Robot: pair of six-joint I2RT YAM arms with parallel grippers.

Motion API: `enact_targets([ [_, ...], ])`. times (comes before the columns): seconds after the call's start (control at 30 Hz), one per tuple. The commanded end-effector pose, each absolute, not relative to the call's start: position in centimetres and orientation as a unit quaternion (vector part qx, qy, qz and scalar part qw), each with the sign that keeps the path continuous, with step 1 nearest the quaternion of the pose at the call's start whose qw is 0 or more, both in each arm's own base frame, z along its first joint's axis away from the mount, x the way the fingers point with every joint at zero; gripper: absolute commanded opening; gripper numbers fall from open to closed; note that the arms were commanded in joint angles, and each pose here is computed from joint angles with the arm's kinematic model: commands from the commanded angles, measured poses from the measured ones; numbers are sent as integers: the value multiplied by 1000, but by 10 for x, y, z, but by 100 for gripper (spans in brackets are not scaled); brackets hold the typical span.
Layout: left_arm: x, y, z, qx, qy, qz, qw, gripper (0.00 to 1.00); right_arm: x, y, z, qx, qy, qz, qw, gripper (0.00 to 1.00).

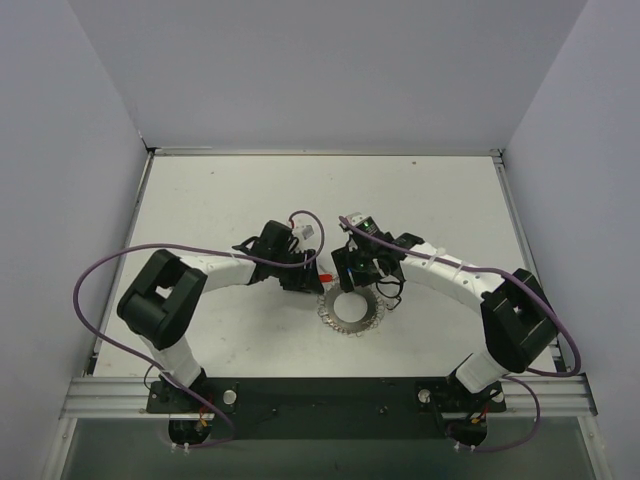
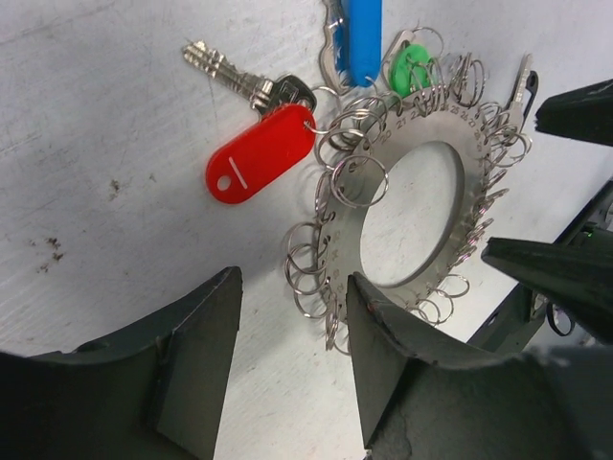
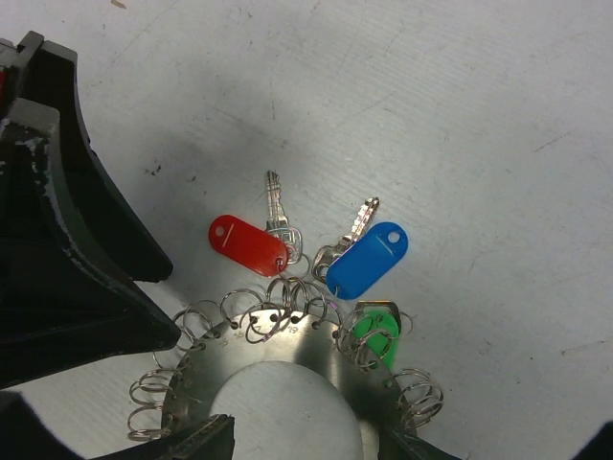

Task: Put the keys on the keyring

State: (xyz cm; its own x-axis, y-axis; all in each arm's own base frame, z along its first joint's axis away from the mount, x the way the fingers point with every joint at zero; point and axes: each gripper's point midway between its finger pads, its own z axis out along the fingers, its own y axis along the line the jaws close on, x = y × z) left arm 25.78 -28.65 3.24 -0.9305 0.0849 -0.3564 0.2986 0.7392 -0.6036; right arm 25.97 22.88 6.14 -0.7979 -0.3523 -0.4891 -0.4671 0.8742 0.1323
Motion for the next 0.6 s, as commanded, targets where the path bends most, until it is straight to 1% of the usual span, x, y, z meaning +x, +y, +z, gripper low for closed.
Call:
enact_targets([
  [0.0, 276, -303, 35, 110, 907, -366, 179, 57, 261, 226, 71, -212, 939, 115, 244, 60],
  [0.13, 284, -308, 33, 111, 903, -370, 186, 52, 262, 224, 72, -209, 939, 111, 248, 60],
  [0.27, 288, -311, 27, 112, 905, -367, 182, 49, 262, 222, 74, -208, 939, 106, 251, 60],
  [0.47, 289, -315, 17, 116, 905, -371, 173, 42, 263, 220, 75, -205, 939, 101, 256, 60],
  [0.57, 288, -317, 16, 118, 903, -378, 168, 35, 263, 218, 75, -204, 940, 98, 257, 60],
])
